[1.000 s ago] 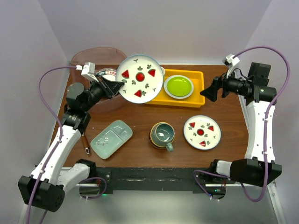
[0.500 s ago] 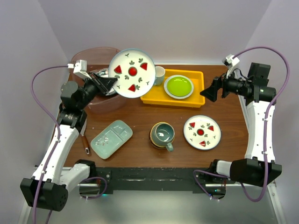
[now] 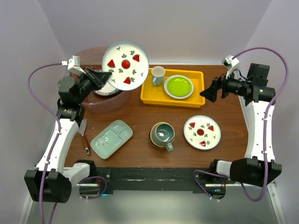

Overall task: Place the mixed dishes into the plastic bin
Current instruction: Place the plate in the plastic bin.

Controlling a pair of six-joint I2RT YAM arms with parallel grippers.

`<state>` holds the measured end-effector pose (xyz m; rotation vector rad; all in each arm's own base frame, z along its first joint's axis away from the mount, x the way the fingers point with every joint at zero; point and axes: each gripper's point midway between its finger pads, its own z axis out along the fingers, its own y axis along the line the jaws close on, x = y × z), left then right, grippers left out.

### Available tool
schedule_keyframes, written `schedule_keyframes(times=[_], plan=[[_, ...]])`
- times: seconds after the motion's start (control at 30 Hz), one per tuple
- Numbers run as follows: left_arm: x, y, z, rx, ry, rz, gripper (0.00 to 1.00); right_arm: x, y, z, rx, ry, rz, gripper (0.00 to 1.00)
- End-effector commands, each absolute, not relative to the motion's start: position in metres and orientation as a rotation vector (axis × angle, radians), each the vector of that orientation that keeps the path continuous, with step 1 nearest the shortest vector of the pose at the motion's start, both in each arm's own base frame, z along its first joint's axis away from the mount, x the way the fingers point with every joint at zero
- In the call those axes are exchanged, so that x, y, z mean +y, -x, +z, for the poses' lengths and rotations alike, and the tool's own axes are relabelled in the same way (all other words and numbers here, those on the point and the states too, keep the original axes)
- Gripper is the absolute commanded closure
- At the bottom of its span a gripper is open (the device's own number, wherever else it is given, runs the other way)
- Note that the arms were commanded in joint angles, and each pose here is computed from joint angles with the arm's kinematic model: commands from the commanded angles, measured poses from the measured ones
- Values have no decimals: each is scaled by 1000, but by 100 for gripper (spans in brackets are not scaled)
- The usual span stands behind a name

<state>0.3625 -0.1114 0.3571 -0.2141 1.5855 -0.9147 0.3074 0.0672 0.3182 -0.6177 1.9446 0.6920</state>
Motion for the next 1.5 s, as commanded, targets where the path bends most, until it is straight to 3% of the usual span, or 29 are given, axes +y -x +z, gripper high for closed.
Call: schedule_keyframes(times=[0.0,1.47], plan=[[-101,-357,452,1293,154,-954,100,67,-307,324,1915,627,673,2],[-48,-412,426,1289,367,-890,100,61,-313,318,1935,613,657,2]])
